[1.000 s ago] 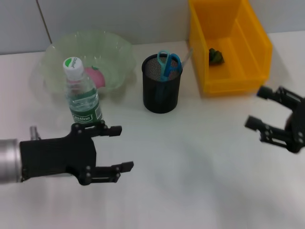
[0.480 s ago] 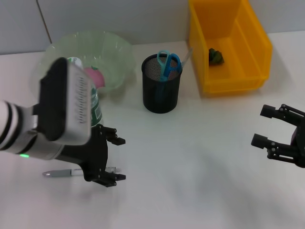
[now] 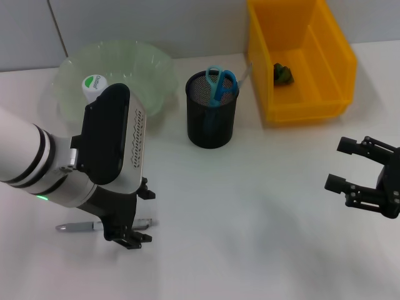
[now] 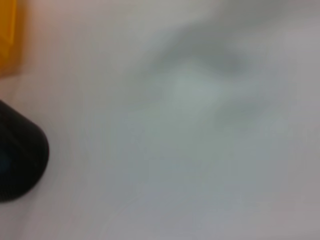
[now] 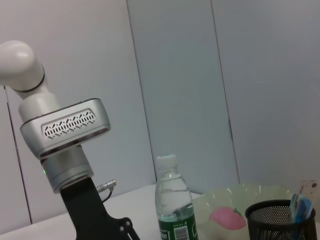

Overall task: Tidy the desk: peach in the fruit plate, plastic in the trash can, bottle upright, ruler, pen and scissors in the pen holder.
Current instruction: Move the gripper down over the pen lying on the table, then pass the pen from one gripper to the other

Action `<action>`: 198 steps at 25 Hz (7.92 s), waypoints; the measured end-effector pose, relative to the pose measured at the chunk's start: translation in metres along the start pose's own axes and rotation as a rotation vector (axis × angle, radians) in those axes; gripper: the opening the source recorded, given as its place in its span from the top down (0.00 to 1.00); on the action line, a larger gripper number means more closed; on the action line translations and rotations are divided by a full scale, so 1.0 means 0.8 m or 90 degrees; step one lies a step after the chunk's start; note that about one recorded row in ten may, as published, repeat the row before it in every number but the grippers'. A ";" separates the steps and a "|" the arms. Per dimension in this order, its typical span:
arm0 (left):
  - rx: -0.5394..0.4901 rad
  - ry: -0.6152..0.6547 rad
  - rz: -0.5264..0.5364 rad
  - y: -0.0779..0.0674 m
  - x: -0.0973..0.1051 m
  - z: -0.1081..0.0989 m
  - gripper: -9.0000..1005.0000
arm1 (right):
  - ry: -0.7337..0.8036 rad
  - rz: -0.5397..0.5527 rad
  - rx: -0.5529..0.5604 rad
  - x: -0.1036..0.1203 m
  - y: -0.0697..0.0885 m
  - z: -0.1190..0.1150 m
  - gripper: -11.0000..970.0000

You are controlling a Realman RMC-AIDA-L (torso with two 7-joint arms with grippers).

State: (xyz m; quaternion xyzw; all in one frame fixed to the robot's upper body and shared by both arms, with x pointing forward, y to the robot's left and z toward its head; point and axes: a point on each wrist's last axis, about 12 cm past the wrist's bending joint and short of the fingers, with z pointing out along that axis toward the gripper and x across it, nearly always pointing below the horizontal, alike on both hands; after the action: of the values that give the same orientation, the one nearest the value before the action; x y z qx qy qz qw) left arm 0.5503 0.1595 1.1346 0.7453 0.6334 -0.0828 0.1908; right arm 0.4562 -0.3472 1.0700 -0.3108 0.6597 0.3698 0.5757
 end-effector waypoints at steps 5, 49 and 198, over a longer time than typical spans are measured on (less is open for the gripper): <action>0.006 0.021 -0.040 0.007 -0.006 0.007 0.24 | 0.000 0.001 0.003 0.001 -0.001 0.004 0.15; 0.016 0.084 -0.099 0.009 -0.012 0.026 0.57 | 0.016 0.001 0.013 0.007 -0.001 0.007 0.15; -0.309 -0.827 -0.285 -0.060 0.061 0.037 0.79 | -0.042 -0.070 -0.093 -0.005 0.008 0.089 0.17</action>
State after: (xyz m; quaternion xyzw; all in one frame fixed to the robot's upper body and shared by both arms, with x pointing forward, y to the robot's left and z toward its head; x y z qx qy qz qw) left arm 0.5161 0.1984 1.0813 0.3351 0.5301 -0.4024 0.6669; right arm 0.4891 -0.2832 1.0706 -0.3755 0.5936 0.3945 0.5924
